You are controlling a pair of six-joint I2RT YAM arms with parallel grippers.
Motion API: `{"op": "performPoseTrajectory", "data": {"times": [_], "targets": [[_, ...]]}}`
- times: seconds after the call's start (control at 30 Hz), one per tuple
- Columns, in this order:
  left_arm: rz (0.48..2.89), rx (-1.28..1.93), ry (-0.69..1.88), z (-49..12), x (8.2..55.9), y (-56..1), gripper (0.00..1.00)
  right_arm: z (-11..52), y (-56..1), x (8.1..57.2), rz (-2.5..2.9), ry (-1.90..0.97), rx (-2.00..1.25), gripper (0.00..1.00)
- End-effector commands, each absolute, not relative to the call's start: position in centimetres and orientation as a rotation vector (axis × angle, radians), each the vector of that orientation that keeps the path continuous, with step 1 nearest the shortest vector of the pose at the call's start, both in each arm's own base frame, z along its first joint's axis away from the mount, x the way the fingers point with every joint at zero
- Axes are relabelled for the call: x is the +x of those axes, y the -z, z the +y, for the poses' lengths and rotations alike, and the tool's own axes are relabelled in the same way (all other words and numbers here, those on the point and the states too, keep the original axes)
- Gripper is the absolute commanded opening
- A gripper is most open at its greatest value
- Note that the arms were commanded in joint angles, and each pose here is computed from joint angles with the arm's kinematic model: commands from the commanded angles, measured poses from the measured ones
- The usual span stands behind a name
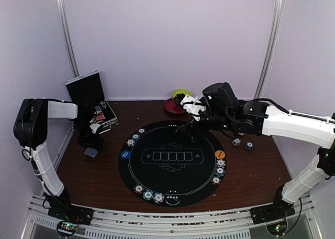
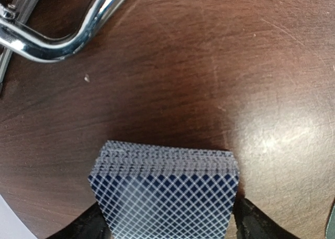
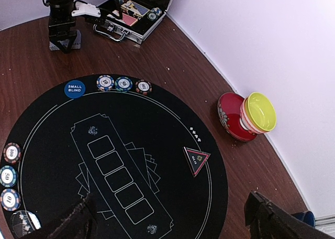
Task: Distribute texas hold em gaming equipment
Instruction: Move the face-down deck piles to the center of the board.
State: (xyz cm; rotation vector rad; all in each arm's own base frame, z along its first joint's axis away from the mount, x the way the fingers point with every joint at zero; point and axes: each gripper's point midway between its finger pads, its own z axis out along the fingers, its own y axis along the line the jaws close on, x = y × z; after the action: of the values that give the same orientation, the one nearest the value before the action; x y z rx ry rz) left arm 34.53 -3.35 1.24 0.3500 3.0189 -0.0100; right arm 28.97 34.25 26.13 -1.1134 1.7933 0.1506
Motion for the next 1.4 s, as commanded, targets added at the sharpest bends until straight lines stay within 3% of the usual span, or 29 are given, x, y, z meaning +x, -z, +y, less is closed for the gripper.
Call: {"op": "performPoseTrajectory", "data": {"times": [0.0,0.33,0.83,1.2,1.27,1.37], "targets": [[3.047,0.372,0.059,-3.6,33.9,0.6,0.81,33.8,-27.5,28.9,1.762,-0.145,-1.077,1.00],[3.029,0.371,0.085,-3.9,33.9,0.1,0.59,33.7,-27.7,28.9,1.758,-0.149,-1.072,1.00],[2.976,0.495,0.136,-8.0,36.0,0.2,0.55,33.8,-27.2,29.1,1.766,-0.134,-1.075,1.00],[2.918,0.640,0.133,-11.6,38.2,0.2,0.53,33.7,-26.5,29.4,1.777,-0.114,-1.077,1.00],[2.914,0.660,0.122,-11.4,38.1,0.2,0.57,33.7,-26.3,29.5,1.780,-0.110,-1.080,1.00],[2.917,0.682,0.094,-11.0,37.8,0.3,0.73,33.8,-26.0,29.6,1.785,-0.104,-1.084,1.00]]}}
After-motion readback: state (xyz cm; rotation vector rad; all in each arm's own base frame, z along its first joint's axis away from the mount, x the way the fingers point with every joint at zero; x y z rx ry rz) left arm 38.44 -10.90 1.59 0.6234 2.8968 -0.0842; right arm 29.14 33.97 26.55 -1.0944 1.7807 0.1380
